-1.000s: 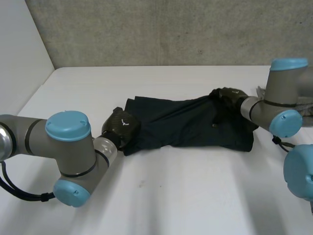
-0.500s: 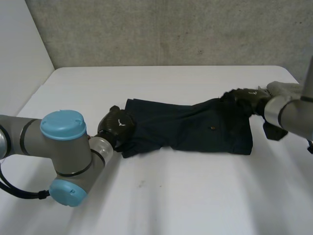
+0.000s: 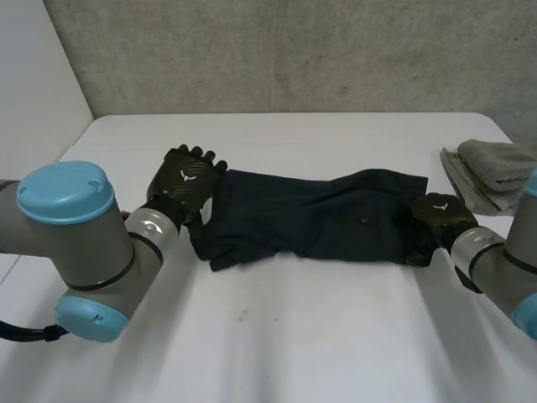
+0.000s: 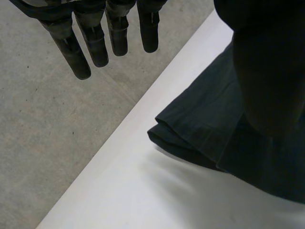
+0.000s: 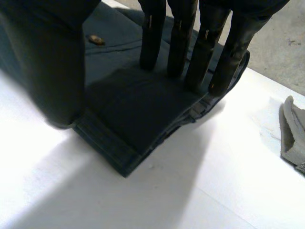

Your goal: Fold the laundry.

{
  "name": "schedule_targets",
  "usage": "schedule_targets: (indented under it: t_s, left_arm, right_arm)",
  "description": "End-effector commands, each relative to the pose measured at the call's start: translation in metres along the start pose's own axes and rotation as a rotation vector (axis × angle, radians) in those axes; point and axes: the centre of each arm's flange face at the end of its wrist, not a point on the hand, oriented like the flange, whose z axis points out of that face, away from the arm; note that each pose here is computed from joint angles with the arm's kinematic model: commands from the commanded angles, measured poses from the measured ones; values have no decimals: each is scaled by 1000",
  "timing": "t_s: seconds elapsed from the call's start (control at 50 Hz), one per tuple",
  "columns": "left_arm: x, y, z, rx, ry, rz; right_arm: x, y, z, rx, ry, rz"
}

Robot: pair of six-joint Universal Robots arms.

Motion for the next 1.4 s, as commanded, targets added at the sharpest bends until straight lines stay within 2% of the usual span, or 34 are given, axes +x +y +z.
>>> schedule_targets:
  t_s: [0.02, 0.24, 0.38, 0.54, 0.64, 0.76, 0.86, 1.0, 1.06, 1.14, 1.2, 1.28, 1.3, 1.36, 1.38, 1.4]
  left_arm:
    - [1, 2, -1, -6, 3, -31]
    - [-2, -3, -1, 7, -5, -32]
    - [-9, -13, -4, 34, -22, -33]
    - [-8, -13, -9, 17, -12, -36]
    - [-11, -14, -11, 13, -17, -40]
    - [-16, -20, -9, 33, -31, -80]
    - [-20, -27, -7, 58, -43, -129]
    - [-23, -38, -3, 95, -52, -169]
    - [-25, -47, -1, 126, -59, -180]
    - [-23, -63, 1, 175, -54, -209]
    - [-24, -72, 6, 210, -54, -230]
    - [-18, -73, 9, 212, -41, -241]
    - [-15, -74, 8, 214, -33, -241]
    - [-1, -75, 4, 209, 4, -240]
    - [3, -75, 3, 209, 12, -239]
    - [5, -74, 2, 206, 19, -238]
  right_arm:
    - [5, 12, 13, -5, 52, -83]
    - [25, 14, 11, -38, 109, -121]
    - [49, -11, -9, 16, 172, -173]
    - [82, -11, -20, -86, 242, -371]
    - [94, -25, -20, -69, 277, -498]
    - [22, -71, -15, 135, 137, -621]
    - [-41, -88, -21, 295, -22, -713]
    - [-143, -63, -46, 427, -362, -910]
    - [-157, -55, -52, 421, -425, -922]
    - [-160, -49, -60, 372, -491, -879]
    - [-158, -51, -61, 343, -496, -792]
    - [-109, -74, -43, 286, -320, -529]
    - [-75, -84, -35, 256, -205, -371]
    - [-14, -92, -29, 229, -17, -141]
    - [22, -87, -26, 204, 78, -14]
    - [39, -82, -25, 189, 111, 26]
